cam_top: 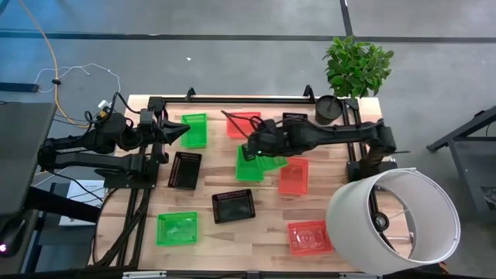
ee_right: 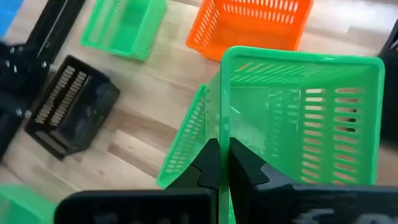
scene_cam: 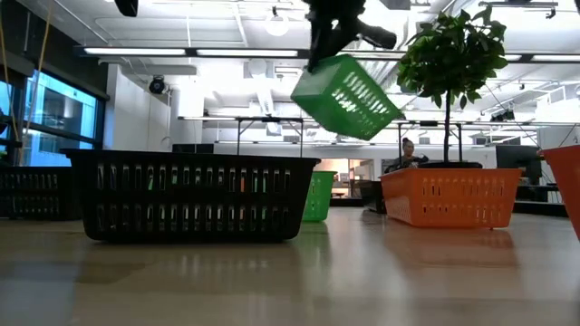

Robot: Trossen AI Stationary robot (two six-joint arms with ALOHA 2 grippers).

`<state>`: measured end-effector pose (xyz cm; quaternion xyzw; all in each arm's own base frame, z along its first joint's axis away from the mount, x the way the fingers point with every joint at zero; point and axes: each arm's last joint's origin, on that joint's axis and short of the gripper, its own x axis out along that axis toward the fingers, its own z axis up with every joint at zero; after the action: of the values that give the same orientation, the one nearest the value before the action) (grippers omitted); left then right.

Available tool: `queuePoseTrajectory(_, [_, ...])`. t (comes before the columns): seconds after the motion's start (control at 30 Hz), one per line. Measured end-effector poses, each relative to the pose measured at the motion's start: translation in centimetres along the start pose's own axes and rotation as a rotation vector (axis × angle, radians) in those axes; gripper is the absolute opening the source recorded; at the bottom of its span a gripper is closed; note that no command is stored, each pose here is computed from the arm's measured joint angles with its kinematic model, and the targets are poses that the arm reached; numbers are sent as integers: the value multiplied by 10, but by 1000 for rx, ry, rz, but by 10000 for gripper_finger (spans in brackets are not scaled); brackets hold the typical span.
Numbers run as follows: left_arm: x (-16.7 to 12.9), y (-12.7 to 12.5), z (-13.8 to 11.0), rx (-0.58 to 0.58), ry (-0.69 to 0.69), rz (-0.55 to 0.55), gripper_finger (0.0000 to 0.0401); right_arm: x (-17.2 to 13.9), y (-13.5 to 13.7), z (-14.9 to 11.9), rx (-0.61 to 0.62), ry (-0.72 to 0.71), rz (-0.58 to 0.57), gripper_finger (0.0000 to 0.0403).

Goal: Stack baskets by color
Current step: Stack the green basket on the green basket

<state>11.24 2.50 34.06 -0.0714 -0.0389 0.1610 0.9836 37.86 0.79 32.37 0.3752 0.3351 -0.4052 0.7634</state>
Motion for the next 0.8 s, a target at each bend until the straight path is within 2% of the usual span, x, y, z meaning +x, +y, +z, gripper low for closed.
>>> queuePoseTrajectory(0.2, [0,0,0,0,0,0,1,24,16,-8,116,28,-24,0])
queuePoseTrajectory(0.33, [0,0,0,0,0,0,1,43,27,-15,151,55,-29,0])
queuePoseTrajectory(0.53, [0,0,0,0,1,0,1,59,39,-17,139,66,-56,0])
queuePoseTrajectory(0.63, [0,0,0,0,1,-1,1,71,39,-21,122,80,-106,0])
queuePoseTrajectory(0.8, [0,0,0,0,1,-1,1,77,38,-20,130,82,-120,0])
